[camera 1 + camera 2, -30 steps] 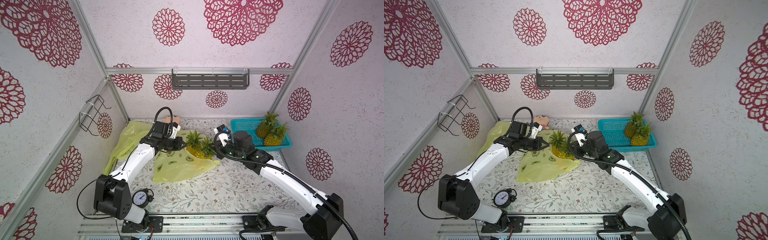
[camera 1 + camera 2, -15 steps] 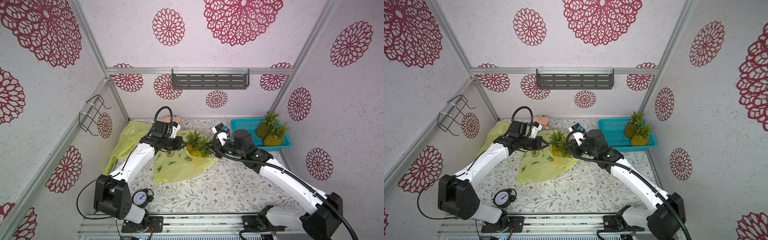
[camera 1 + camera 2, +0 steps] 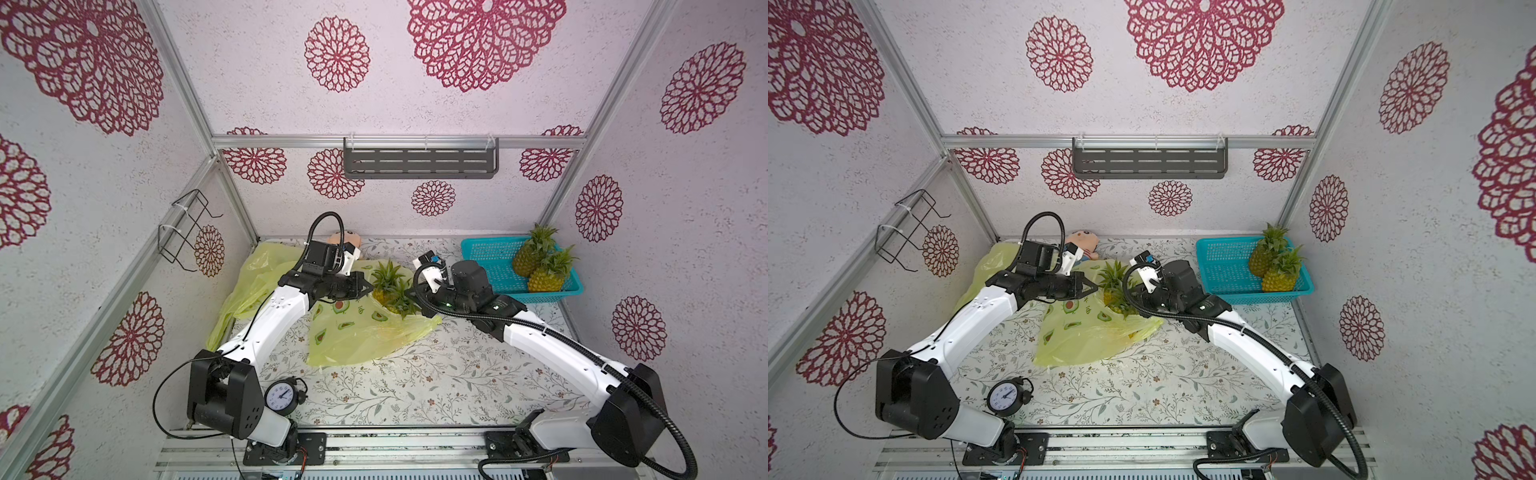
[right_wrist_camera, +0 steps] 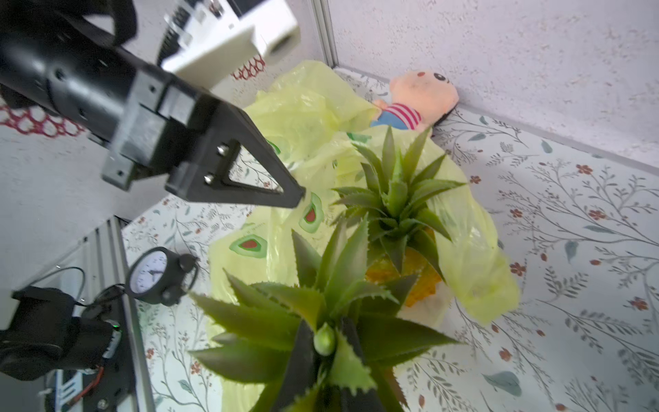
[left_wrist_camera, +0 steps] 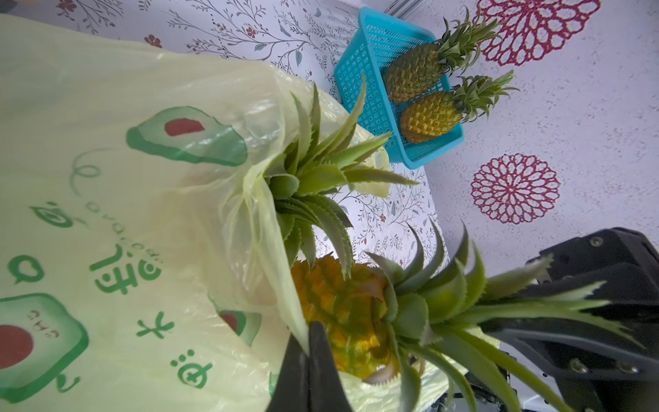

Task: Place the pineapple into a plastic bag & tie a knot
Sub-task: Place the pineapple in the plastic bag, then adjust the plastic bag at the center of the board.

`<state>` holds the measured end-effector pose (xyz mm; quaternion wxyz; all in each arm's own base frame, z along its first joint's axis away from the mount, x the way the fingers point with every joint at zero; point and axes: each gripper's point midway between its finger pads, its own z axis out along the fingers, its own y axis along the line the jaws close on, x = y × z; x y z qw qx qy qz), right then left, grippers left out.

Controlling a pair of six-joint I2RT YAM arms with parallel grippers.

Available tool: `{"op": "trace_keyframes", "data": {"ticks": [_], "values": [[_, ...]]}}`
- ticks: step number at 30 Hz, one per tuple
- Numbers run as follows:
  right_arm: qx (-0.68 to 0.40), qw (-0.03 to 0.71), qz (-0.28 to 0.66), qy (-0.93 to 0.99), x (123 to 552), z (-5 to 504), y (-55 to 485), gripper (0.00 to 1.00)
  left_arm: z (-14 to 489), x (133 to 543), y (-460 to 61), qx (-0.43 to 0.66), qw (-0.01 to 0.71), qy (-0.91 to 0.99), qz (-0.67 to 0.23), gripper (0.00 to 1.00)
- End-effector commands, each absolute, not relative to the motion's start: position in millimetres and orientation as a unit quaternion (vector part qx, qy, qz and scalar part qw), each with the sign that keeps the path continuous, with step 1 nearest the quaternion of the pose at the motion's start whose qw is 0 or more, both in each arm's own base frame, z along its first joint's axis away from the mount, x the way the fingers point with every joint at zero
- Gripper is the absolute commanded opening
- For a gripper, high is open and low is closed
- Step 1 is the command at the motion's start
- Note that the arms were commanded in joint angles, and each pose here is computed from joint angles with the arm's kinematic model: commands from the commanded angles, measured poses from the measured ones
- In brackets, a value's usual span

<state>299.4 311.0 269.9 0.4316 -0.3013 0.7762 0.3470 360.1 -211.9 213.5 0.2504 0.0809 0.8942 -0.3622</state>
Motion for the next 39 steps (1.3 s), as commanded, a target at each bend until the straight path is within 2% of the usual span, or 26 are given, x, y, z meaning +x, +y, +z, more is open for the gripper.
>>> {"op": "trace_keyframes", "data": {"ticks": [1, 15, 16, 17, 18, 21, 24, 27, 31, 36, 39], "values": [[-0.297, 0.484, 0.422, 0.707, 295.1, 330.1, 330.4, 0.00, 230.0, 360.0, -209.4, 0.089, 0.273, 0.885, -0.366, 0.00], [-0.403, 0.430, 0.301, 0.750, 298.3, 245.0, 372.3, 0.00, 233.1, 362.1, -197.0, 0.072, 0.288, 0.887, -0.353, 0.00], [-0.405, 0.423, 0.305, 0.751, 297.5, 246.4, 374.4, 0.05, 234.1, 361.5, -195.8, 0.071, 0.292, 0.888, -0.349, 0.00], [-0.403, 0.419, 0.309, 0.752, 296.9, 249.9, 375.8, 0.16, 235.0, 361.0, -193.5, 0.070, 0.295, 0.888, -0.346, 0.02], [-0.397, 0.420, 0.312, 0.754, 297.7, 254.5, 375.5, 0.29, 236.8, 360.9, -190.6, 0.067, 0.300, 0.888, -0.341, 0.09], [-0.370, 0.442, 0.320, 0.752, 298.8, 277.5, 369.4, 0.51, 243.9, 360.8, -180.5, 0.053, 0.318, 0.891, -0.321, 0.31], [-0.335, 0.476, 0.316, 0.749, 301.3, 302.1, 353.0, 0.67, 253.4, 360.8, -166.7, 0.035, 0.341, 0.892, -0.294, 0.51], [-0.293, 0.508, 0.301, 0.752, 306.6, 319.1, 327.0, 0.76, 263.8, 358.1, -154.6, 0.025, 0.363, 0.892, -0.269, 0.69], [-0.217, 0.526, 0.278, 0.774, 323.2, 319.1, 281.8, 0.82, 277.2, 343.6, -157.3, 0.049, 0.381, 0.887, -0.255, 0.84], [-0.107, 0.515, 0.278, 0.804, 346.3, 298.8, 221.6, 0.86, 292.2, 312.8, -193.7, 0.138, 0.398, 0.878, -0.228, 0.97], [-0.061, 0.508, 0.270, 0.816, 354.1, 285.7, 196.1, 0.89, 291.6, 295.1, -218.7, 0.195, 0.389, 0.876, -0.211, 0.99]]}}
